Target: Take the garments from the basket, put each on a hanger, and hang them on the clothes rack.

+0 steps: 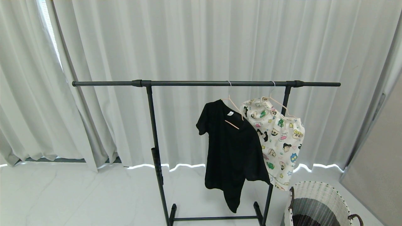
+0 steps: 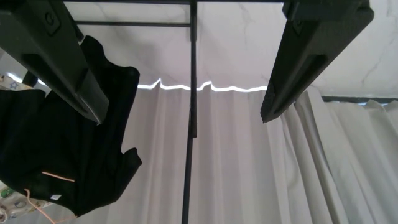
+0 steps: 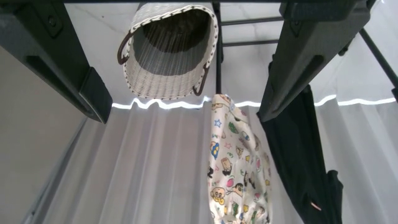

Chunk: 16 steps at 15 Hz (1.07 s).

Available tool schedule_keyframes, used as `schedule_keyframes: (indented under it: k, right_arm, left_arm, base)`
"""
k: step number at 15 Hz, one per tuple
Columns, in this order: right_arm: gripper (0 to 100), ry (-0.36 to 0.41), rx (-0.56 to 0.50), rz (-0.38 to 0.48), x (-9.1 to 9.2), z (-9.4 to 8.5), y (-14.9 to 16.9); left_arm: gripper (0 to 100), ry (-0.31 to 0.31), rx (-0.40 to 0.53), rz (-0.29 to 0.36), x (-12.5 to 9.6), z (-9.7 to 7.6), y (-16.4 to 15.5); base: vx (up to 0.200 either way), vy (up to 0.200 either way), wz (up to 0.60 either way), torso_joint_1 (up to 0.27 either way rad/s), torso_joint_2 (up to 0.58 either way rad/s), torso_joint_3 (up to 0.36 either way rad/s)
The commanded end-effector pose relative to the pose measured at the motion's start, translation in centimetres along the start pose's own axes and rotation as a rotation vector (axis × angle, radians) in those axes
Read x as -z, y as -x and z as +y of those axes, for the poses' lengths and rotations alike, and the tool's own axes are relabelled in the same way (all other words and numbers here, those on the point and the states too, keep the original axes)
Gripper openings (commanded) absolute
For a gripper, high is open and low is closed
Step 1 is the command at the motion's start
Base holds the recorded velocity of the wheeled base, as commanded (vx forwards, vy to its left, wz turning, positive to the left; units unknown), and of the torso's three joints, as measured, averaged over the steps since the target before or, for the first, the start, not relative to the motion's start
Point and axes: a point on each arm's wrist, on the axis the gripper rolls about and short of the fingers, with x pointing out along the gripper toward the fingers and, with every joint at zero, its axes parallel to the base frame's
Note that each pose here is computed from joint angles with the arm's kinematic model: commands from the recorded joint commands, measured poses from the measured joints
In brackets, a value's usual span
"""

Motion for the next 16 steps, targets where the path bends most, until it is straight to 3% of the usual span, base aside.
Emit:
schedule_keyframes:
  k: [1, 16]
  right_arm:
    - [100, 0.0, -0.001, -0.001, 0.0, 0.0, 0.01]
    - [100, 0.0, -0.001, -0.001, 0.0, 0.0, 0.01]
  left_arm:
    - [100, 0.0, 0.0, -0.001, 0.0, 0.0, 0.0]
    - [100, 0.0, 0.0, -0.001, 0.0, 0.0, 0.0]
  base:
    - [0.0, 0.0, 0.0, 0.0, 0.0, 0.0]
    - [0.0, 0.0, 0.0, 0.0, 0.0, 0.0]
